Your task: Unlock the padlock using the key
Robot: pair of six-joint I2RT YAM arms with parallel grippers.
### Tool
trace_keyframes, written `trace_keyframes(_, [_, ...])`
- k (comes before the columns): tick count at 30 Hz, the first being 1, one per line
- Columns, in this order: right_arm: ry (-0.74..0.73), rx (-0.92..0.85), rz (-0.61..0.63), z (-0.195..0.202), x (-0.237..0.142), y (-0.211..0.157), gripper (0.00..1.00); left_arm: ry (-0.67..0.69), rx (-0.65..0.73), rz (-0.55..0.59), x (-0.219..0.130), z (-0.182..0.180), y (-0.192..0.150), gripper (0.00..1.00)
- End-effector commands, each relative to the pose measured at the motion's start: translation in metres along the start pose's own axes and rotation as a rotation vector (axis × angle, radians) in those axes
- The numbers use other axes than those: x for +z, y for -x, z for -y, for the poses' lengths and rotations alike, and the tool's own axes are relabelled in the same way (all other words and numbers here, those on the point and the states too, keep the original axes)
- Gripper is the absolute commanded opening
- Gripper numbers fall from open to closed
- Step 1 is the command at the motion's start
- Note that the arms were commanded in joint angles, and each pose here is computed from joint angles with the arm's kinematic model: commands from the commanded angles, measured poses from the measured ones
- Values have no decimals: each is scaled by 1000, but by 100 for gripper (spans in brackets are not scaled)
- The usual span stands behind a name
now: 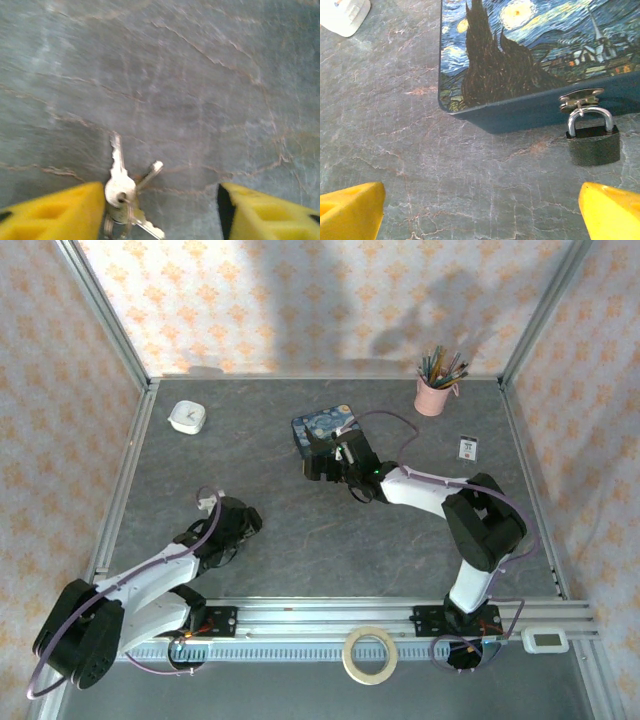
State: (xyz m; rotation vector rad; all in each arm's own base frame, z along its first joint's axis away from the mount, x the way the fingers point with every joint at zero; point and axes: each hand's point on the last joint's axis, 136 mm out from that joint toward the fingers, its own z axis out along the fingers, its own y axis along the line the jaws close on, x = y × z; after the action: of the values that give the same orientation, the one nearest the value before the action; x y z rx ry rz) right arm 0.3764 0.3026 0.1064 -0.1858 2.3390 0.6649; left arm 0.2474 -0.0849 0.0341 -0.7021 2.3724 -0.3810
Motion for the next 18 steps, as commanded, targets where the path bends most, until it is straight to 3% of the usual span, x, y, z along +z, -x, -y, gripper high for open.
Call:
trace_keyframes(1, [-16,-2,62,-1,-12,14,98,-38,-32,-30,5,10,-14,50])
trace_keyframes(7, [-44,-15,80,3,-18,16,98,-55,2,-53,14,28,-21,27])
trace_keyframes(16, [-31,-37,60,3,-21,10,97,-216,29,-101,24,102,-31,28])
trace_keyframes(18, [-20,-49,43,1,-23,5,95,-241,9,-84,21,111,-25,36])
